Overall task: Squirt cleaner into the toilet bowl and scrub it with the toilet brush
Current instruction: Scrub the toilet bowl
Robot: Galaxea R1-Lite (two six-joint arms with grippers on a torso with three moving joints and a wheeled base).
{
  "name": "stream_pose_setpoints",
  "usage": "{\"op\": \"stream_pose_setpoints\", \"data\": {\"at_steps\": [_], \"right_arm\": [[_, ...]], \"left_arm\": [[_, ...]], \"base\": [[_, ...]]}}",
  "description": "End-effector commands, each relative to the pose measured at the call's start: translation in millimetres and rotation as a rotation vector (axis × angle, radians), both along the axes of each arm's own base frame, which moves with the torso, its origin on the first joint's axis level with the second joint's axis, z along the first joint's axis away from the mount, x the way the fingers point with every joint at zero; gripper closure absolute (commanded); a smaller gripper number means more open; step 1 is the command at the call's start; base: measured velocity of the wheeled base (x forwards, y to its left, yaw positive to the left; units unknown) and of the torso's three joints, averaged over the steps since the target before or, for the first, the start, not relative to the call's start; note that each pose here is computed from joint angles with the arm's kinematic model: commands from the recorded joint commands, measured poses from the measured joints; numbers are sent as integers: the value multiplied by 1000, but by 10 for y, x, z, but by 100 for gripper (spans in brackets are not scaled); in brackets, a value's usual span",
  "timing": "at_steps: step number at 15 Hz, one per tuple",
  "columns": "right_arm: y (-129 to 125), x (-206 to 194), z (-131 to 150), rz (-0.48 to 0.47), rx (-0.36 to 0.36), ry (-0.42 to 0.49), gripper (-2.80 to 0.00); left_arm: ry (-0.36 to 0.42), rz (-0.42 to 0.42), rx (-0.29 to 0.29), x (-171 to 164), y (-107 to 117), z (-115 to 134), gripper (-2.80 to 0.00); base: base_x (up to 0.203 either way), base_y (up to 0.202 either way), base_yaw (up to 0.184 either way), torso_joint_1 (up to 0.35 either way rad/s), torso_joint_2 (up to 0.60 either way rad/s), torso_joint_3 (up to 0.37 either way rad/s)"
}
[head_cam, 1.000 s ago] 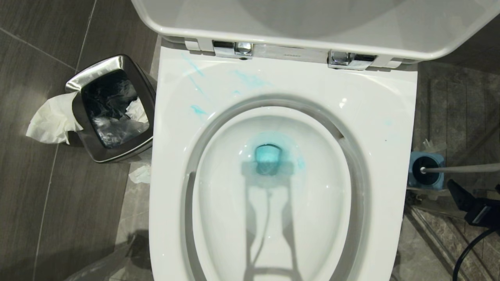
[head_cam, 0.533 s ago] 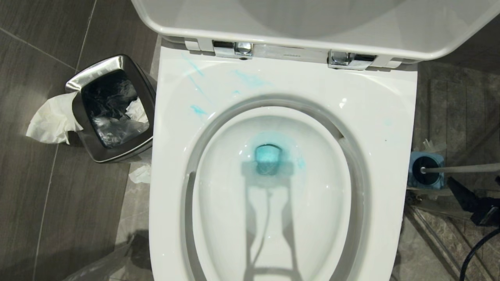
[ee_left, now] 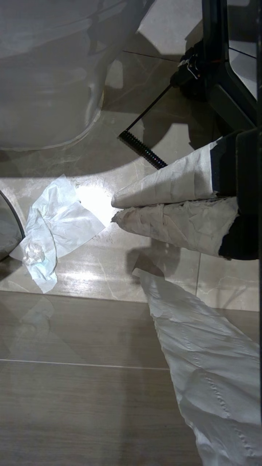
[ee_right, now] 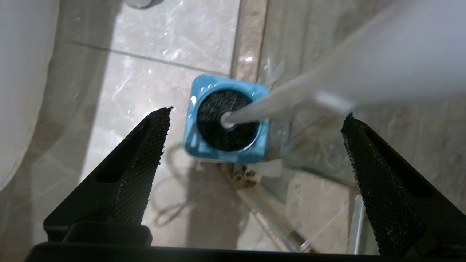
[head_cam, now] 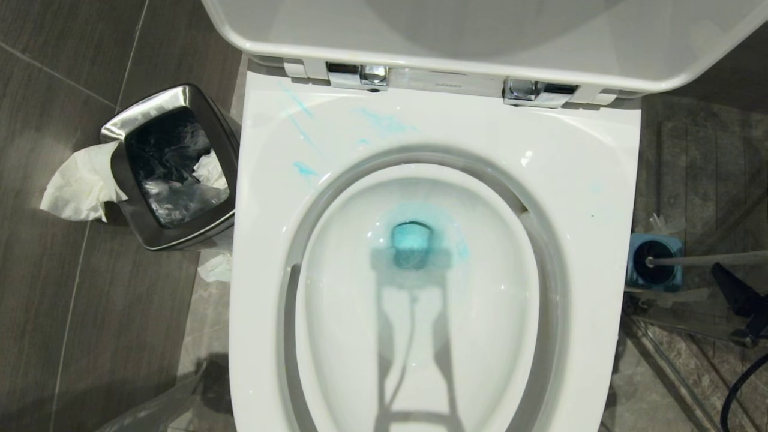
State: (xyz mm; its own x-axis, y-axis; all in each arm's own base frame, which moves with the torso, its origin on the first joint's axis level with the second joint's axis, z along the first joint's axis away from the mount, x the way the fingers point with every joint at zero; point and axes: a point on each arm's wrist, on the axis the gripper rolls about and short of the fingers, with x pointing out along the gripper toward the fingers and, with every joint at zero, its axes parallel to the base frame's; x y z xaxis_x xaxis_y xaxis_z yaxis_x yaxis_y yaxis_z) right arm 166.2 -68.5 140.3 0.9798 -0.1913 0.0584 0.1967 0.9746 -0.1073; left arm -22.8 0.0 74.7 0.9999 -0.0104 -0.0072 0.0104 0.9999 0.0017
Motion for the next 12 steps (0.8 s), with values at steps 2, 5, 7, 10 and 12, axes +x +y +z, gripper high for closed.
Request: {"op": "stream_pose_setpoints", "data": {"at_steps": [2,5,7,10,12], "right_arm": [[-54,102,5,-2,-1,-5,-280],[-104,212,9,-2,-2,-6,-280],[-137,285,25,-3,-5,-16,-280],[-166,357,38,0,-5,-24,-280],[-175,380,51,2,-8,-30,-280]], "left_arm": [[4,0,0,2,0,-4,0],[4,0,0,2,0,-4,0],[4,0,0,2,0,-4,0],[4,0,0,2,0,-4,0],[4,0,0,2,0,-4,0]], "base": [[0,0,0,0,0,0],[0,0,0,0,0,0],[0,0,0,0,0,0],[0,0,0,0,0,0],[0,0,0,0,0,0]]}}
